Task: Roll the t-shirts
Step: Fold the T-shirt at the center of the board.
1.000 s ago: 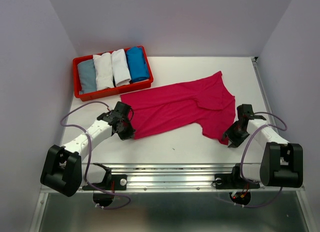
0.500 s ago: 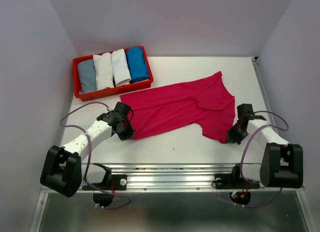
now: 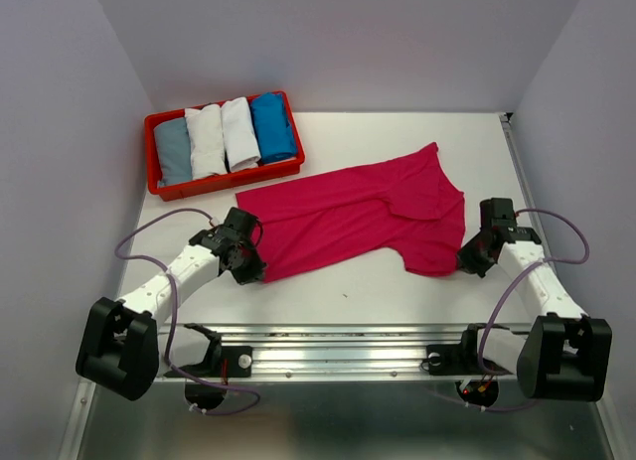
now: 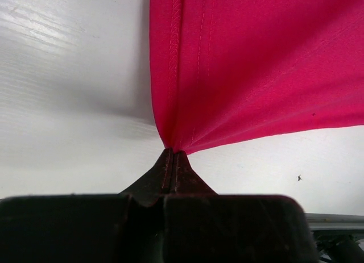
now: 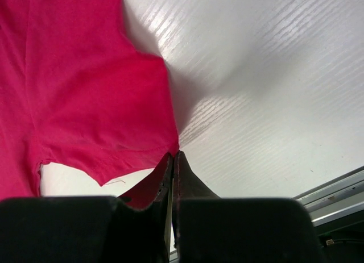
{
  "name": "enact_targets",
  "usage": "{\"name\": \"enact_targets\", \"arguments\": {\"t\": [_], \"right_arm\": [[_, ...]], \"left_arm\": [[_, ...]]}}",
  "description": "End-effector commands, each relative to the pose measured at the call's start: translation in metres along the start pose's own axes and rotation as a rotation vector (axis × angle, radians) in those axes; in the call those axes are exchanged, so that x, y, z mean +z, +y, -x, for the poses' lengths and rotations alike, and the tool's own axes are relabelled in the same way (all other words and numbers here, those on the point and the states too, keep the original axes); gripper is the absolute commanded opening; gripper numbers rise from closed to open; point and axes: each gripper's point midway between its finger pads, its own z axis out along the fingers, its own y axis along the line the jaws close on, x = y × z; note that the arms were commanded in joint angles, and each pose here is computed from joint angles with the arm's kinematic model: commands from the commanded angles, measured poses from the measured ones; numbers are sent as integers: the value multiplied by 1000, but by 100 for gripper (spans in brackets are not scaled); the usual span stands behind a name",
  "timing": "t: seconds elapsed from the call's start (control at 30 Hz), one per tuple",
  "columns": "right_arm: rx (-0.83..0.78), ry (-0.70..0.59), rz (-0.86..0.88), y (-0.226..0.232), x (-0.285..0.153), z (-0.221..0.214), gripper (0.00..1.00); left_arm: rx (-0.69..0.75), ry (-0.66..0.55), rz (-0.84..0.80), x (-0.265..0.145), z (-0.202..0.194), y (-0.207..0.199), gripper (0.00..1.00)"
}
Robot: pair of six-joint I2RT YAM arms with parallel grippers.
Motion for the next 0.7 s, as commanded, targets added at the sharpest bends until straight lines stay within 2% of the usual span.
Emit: {"name": "enact_targets", "arguments": {"t": [0.0,0.3,0.5,0.67], "right_arm": [[15,-42,-2,-1,-17,9,1],[-10,-106,65,16,-39,29,1],[-58,-177,142,56,-54,69,1],[-104,-177,210,95,-53,94,1]], "left_arm": [[-13,-10,12,-7,-4,7,0],[-23,-39,-12,-16,2,3,0],[-7,-59,-35,-20,18,-17,0],[2,-74,-42,-23,35,-30,0]]}}
